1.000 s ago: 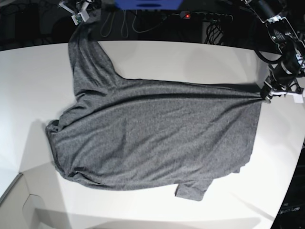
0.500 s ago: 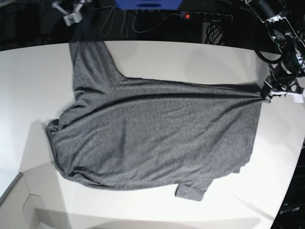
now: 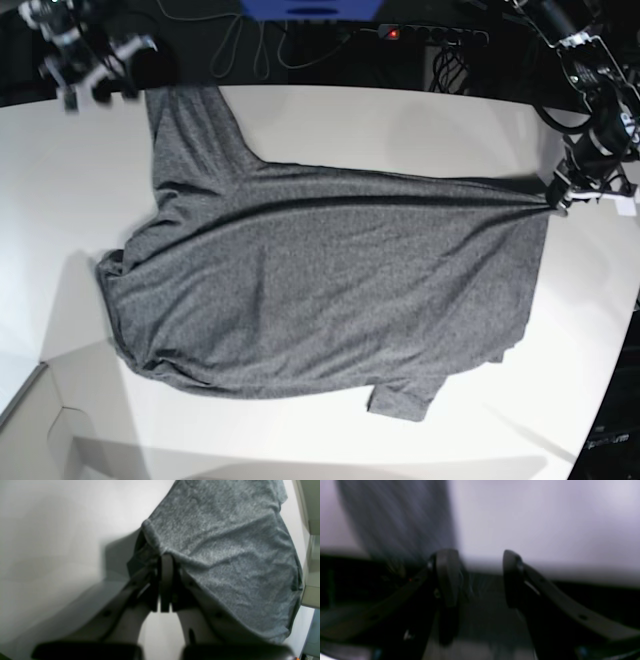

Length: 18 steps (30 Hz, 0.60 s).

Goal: Layout the t-shirt on the table in an organized manner, then fold the t-shirt properly
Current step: 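Release the sleeve and regrasp the shirt shoulder with the right gripper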

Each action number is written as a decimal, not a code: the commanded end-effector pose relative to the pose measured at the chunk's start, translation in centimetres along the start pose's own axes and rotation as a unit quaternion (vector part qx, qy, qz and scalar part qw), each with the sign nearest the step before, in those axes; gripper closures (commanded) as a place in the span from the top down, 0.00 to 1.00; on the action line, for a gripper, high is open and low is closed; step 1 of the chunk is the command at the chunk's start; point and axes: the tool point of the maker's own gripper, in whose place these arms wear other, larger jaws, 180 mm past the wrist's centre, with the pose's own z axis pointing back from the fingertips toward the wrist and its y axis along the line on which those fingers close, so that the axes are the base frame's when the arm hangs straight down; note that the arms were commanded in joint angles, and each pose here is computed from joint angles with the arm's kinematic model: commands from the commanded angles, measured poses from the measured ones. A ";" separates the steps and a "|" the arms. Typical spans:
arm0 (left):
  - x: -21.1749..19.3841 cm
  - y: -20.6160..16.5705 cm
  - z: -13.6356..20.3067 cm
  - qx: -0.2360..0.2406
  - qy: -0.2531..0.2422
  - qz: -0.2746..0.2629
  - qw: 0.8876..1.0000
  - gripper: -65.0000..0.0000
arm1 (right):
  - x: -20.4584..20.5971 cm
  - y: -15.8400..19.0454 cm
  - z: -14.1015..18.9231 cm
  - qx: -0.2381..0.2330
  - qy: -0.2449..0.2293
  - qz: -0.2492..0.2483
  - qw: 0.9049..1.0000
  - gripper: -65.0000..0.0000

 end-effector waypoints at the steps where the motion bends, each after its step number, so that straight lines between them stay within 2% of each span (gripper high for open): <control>1: 1.4 -0.6 0.3 -0.009 -0.019 -0.007 1.000 0.00 | 1.8 0.5 -0.4 0.010 -0.026 0.010 1.000 0.45; 5: 1.4 -0.6 0.3 -0.009 -0.019 -0.006 1.000 0.00 | 5.5 1.9 -3.5 0.039 -0.056 0.020 0.997 0.45; 7: 1.4 -0.6 0.3 -0.009 -0.019 -0.006 1.000 0.00 | 7.1 1.5 -5.2 0.043 -0.048 0.032 0.997 0.45; 10: 1.4 -0.7 0.3 -0.011 -0.019 -0.006 1.000 0.00 | 8.2 0.8 -7.7 0.046 -0.024 0.023 0.998 0.45; 18: 1.4 -0.6 0.4 -0.010 -0.020 -0.005 1.000 0.00 | 9.5 -1.2 -10.5 0.048 -0.009 0.015 0.999 0.45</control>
